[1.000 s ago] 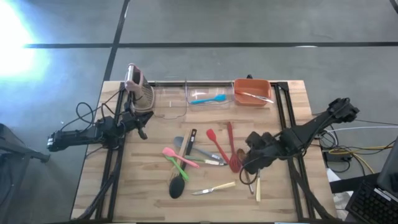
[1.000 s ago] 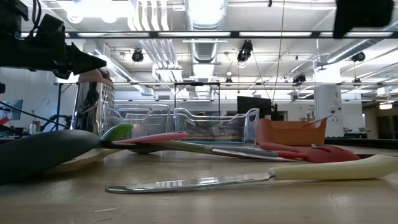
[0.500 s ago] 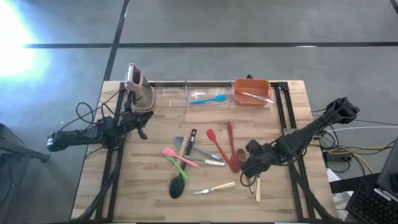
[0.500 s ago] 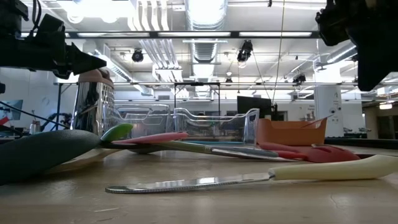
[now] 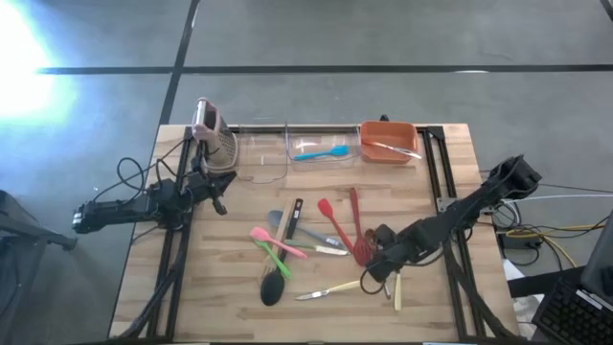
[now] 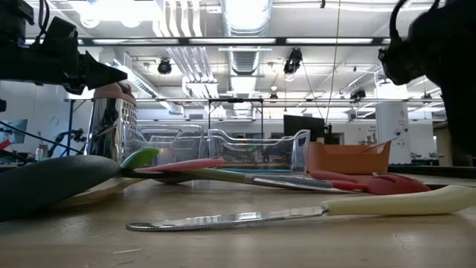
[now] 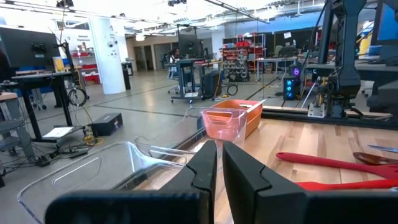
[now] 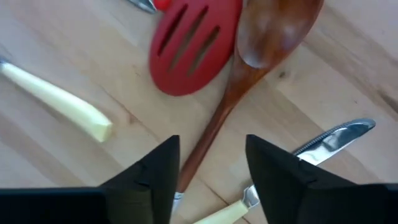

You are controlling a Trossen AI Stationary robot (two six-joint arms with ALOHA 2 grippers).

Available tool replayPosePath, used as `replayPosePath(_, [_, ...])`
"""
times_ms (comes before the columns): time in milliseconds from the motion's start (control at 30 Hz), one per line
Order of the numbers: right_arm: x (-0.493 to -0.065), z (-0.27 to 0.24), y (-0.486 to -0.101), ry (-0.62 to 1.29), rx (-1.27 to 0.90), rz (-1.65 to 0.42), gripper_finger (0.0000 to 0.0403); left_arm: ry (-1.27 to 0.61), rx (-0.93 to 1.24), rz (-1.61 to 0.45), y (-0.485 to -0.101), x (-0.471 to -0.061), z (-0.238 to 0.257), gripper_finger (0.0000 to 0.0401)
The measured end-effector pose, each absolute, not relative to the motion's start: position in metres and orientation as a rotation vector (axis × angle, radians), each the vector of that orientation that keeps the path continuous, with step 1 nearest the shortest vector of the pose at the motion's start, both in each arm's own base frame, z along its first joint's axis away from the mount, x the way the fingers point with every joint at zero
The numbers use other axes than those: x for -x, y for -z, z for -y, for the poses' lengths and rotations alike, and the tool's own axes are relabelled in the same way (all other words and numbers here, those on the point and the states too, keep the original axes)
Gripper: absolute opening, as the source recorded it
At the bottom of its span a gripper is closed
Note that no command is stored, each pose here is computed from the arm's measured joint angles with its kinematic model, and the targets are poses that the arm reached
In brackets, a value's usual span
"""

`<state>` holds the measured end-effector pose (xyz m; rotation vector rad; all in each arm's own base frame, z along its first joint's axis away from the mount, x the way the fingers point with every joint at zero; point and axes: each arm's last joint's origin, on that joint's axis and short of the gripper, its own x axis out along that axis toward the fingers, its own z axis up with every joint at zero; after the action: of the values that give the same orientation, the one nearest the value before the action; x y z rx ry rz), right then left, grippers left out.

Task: Pick & Place Kitchen Items
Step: Put the brown serving spoon into the left transparent bin

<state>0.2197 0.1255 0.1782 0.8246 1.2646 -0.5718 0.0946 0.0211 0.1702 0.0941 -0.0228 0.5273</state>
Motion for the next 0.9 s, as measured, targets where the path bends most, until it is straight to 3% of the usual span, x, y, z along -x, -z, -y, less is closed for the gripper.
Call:
replayPosePath(333, [-0.229, -0.132, -0.15, 0.619, -0.784, -1.332, 0.0221, -0.527, -0.094, 0.023, -0.17, -0.095, -0.021, 0.003])
replayPosePath(733, [-0.238, -0.137, -0.124, 0.677, -0.771, -1.369, 0.0217, -0.527, -0.094, 0.023, -0.17, -0.095, -0.021, 0.003])
replayPosePath(900, [-0.237, -0.134, -0.122, 0.747, -0.799, -1.349, 0.0188, -0.527, -0.094, 0.023, -0.17, -0.095, -0.021, 0.003])
